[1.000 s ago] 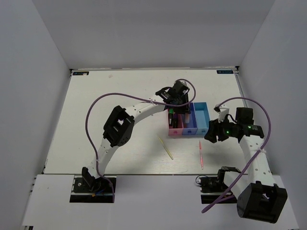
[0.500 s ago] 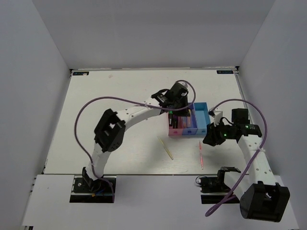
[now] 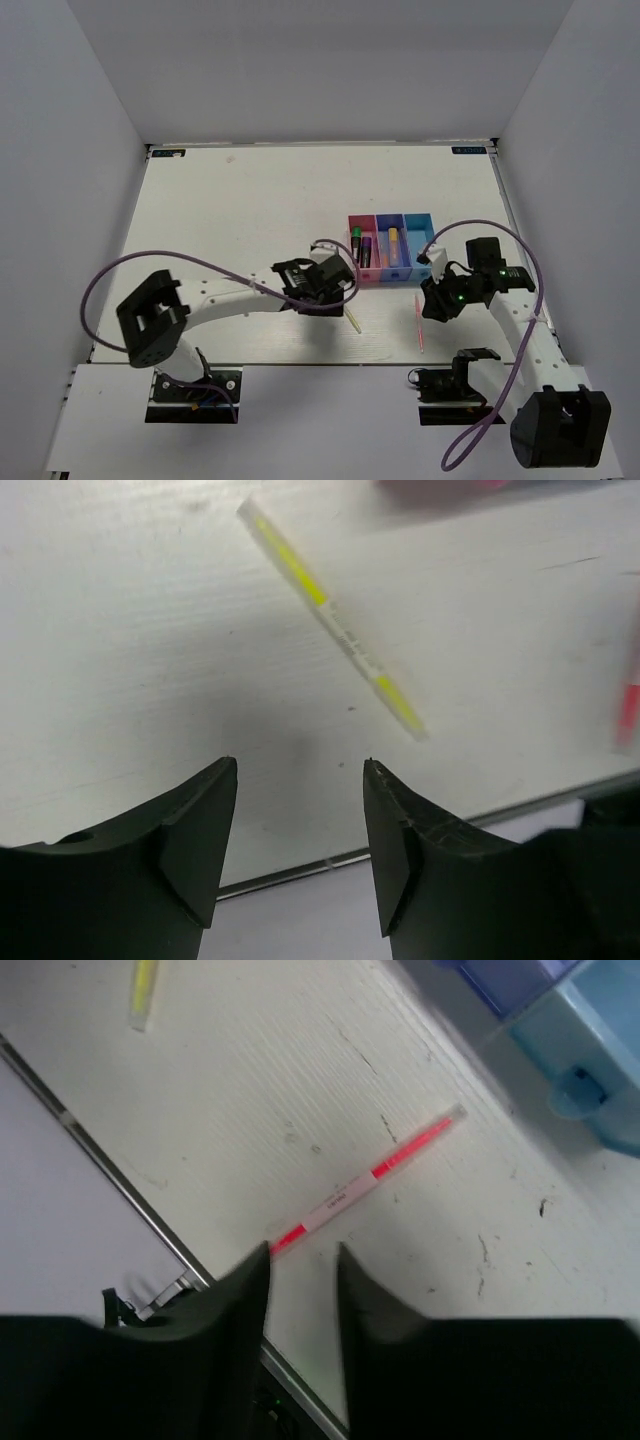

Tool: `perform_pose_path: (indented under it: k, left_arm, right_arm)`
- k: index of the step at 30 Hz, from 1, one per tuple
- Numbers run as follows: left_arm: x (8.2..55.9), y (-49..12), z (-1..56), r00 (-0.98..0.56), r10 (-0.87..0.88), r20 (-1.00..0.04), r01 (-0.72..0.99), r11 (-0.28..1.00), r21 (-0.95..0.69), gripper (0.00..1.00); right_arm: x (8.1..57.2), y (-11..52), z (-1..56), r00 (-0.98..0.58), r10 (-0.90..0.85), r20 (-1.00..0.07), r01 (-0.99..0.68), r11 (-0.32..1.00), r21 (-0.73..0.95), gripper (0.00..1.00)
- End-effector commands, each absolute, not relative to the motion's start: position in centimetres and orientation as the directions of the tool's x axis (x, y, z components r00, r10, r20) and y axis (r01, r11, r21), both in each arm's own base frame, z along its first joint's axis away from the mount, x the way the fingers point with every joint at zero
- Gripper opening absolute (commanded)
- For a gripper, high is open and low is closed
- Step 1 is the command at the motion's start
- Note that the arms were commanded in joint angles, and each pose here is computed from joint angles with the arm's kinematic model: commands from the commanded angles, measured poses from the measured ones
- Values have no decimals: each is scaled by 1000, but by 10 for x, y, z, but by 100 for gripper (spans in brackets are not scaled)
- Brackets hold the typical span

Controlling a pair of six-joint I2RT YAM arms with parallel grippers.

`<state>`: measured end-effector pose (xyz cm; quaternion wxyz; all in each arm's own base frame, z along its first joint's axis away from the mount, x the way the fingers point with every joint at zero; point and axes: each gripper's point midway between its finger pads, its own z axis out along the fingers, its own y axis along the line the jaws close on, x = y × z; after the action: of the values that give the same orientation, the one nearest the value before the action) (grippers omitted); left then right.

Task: Sort the stationery into containers
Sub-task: Pick up the pen from the center of the board.

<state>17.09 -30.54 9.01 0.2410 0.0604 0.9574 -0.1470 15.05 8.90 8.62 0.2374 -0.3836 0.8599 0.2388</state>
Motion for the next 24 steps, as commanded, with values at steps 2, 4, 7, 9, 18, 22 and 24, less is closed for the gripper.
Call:
perform_pose_path:
  k: [2,4,7,9,18,22,24]
  left_arm:
    - [171,-329,77,-889,-51,-456,89,956,-280,65]
    - [172,-340,67,-899,-66,-434,61,960,-272,65]
    - [175,-352,63,-898,-93,-430,39,957,-288,65]
    - [177,-350,59,-895,-109,-433,23,957,-288,65]
    - [178,-348,56,-884,-153,-442,-17,954,-298,65]
    - [180,-347,51,-882,-167,-441,-36,956,-290,65]
    - [180,-348,51,-878,-177,-444,-44,954,-295,65]
  right_arm:
    - [150,72,75,-665,-554,-500,-701,694,164,43]
    - [146,70,66,-697,-544,-468,-677,714,179,48]
    - [151,70,56,-703,-545,-457,-667,729,157,48]
    - [152,74,55,-697,-558,-451,-679,716,163,48]
    - [165,84,34,-736,-539,-410,-641,750,165,48]
    - [169,87,29,-735,-539,-412,-637,756,148,48]
    - [170,87,27,-748,-533,-395,-624,767,146,47]
